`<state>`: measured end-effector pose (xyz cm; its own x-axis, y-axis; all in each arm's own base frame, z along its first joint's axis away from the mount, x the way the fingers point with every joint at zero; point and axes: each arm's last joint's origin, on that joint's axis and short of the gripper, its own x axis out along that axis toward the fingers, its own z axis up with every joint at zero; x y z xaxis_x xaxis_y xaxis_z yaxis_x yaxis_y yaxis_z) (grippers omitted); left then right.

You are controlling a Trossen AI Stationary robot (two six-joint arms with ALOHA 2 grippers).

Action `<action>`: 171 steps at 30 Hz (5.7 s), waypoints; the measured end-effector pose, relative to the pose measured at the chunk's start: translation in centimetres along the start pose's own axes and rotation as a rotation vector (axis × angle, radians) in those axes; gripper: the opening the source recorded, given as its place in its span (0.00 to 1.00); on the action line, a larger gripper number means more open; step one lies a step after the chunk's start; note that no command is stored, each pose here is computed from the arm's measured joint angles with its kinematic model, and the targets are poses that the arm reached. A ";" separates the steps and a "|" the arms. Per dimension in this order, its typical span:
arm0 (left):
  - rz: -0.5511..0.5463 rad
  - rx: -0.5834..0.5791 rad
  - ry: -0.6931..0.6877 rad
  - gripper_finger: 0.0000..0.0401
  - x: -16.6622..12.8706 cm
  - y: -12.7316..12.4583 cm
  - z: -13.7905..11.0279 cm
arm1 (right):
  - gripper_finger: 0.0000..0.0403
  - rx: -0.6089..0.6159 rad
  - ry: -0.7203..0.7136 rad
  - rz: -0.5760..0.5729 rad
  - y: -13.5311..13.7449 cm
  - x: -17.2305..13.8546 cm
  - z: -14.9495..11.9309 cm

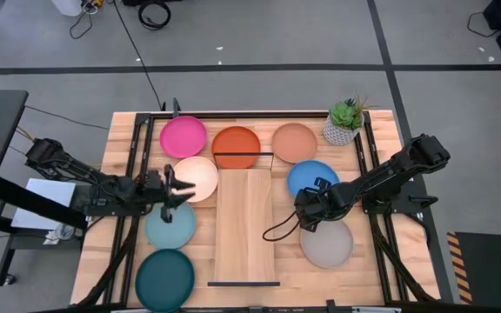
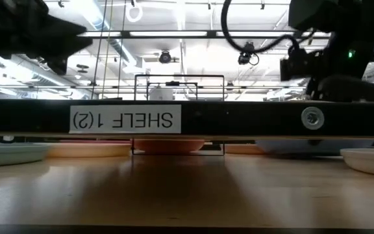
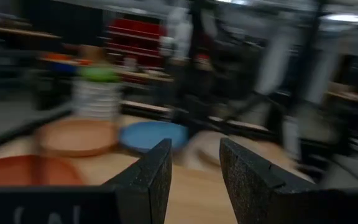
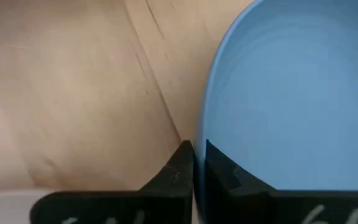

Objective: Place and stack plates onto a shelf
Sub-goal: Put the blue plate on the shelf, then put the light brown plate on the shelf

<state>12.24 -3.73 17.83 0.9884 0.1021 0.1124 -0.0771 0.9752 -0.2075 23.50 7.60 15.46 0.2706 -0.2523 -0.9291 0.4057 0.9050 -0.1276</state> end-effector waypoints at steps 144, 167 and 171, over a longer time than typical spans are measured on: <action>0.073 -0.101 0.224 0.35 0.8 -0.6 1.1 | 0.04 -0.363 -0.349 -0.323 -10.6 -5.1 8.7; -0.050 -0.194 0.127 0.35 1.1 -1.2 2.3 | 0.04 -0.933 -0.618 0.317 11.4 -7.3 5.7; -0.050 -0.192 0.127 0.35 1.1 -1.2 2.3 | 0.04 -0.988 -0.537 0.340 14.3 -5.4 5.6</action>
<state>13.07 -4.33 20.48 0.9998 0.0172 0.0066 -0.0133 0.9218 -0.3875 32.76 19.96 20.64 0.6637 0.1549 -0.7318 -0.5482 0.7663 -0.3351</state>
